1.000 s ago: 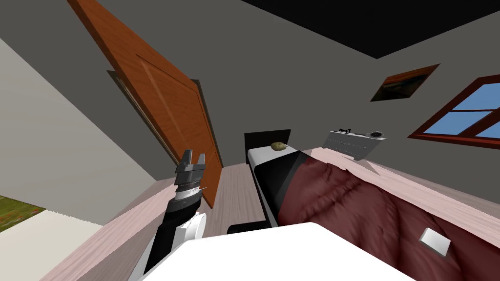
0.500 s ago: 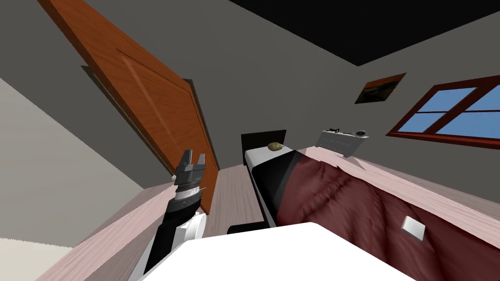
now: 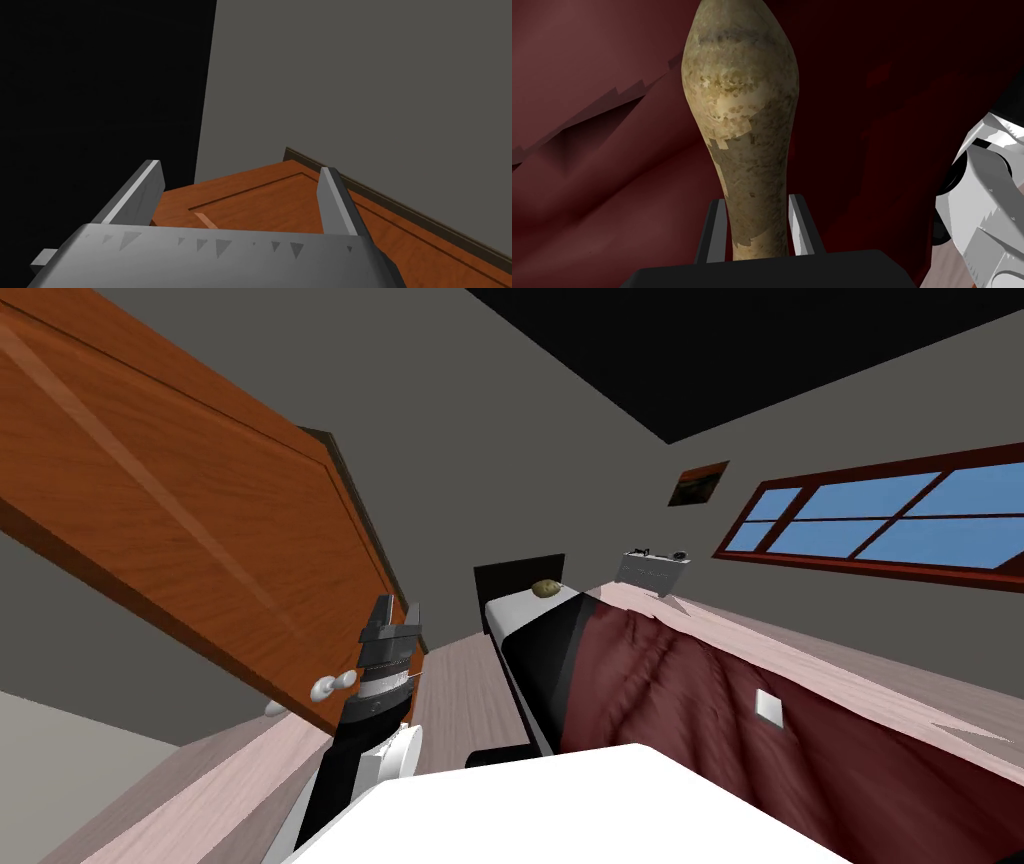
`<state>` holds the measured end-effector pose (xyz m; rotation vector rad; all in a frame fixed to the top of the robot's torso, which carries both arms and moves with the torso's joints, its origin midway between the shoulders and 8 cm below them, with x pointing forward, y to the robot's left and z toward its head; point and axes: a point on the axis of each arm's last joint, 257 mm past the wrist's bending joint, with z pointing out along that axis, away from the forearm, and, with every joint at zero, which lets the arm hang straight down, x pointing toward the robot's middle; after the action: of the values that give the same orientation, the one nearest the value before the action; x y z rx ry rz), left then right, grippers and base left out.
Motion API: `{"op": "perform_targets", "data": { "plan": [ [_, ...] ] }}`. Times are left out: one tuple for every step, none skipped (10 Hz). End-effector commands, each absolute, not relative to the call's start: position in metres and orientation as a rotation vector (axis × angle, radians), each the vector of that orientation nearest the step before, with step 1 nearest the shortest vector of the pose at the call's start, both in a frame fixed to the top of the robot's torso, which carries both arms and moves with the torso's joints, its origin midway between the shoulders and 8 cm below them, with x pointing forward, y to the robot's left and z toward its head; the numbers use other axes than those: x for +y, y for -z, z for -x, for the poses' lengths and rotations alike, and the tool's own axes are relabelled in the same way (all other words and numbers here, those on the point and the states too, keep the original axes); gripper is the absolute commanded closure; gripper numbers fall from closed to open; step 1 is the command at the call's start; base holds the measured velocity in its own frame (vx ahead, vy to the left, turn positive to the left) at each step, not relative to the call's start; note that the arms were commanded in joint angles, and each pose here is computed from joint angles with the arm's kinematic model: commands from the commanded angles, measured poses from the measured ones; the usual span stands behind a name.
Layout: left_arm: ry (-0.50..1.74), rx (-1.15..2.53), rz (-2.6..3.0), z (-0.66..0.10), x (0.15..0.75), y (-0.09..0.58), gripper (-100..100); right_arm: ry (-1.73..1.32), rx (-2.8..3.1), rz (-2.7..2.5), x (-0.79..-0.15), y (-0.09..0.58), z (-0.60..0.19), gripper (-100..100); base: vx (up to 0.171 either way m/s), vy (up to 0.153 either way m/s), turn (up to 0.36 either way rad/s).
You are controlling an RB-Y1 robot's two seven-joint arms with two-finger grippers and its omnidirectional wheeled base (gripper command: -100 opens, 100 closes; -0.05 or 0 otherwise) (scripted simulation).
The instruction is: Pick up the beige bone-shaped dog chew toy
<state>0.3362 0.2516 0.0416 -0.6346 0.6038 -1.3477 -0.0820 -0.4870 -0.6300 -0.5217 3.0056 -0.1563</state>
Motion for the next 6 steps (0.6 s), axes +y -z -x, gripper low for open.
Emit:
{"op": "perform_targets", "data": {
  "plan": [
    [1.348, 0.604, 0.635, -0.3362, 0.2516, -0.0416, 0, 0.153, 2.999, 0.553, -0.4867, 0.628, 0.082, 100, 0.09, 0.02, -0.066],
    [1.348, 0.604, 0.634, -0.3363, 0.2515, -0.0417, 0, 0.151, 2.989, 0.599, -0.4883, 0.6253, 0.0822, 100, 0.085, 0.015, -0.147],
    [1.348, 0.604, 0.635, -0.3363, 0.2515, -0.0416, 0, 0.148, 2.979, 0.646, -0.4897, 0.6225, 0.0824, 100, 0.119, 0.013, -0.341],
    [1.348, 0.604, 0.635, -0.3363, 0.2515, -0.0416, 0, 0.145, 2.967, 0.692, -0.491, 0.6196, 0.0827, 100, 0.144, 0.014, -0.339],
    [1.348, 0.604, 0.635, -0.3363, 0.2515, -0.0416, 0, 0.147, 2.975, 0.661, -0.49, 0.6214, 0.0829, 100, 0.062, 0.014, -0.063],
    [1.348, 0.604, 0.634, -0.3363, 0.2515, -0.0417, 0, 0.147, 2.975, 0.668, -0.49, 0.6211, 0.084, 0, 0.01, 0.004, 0.011]
  ]
}}
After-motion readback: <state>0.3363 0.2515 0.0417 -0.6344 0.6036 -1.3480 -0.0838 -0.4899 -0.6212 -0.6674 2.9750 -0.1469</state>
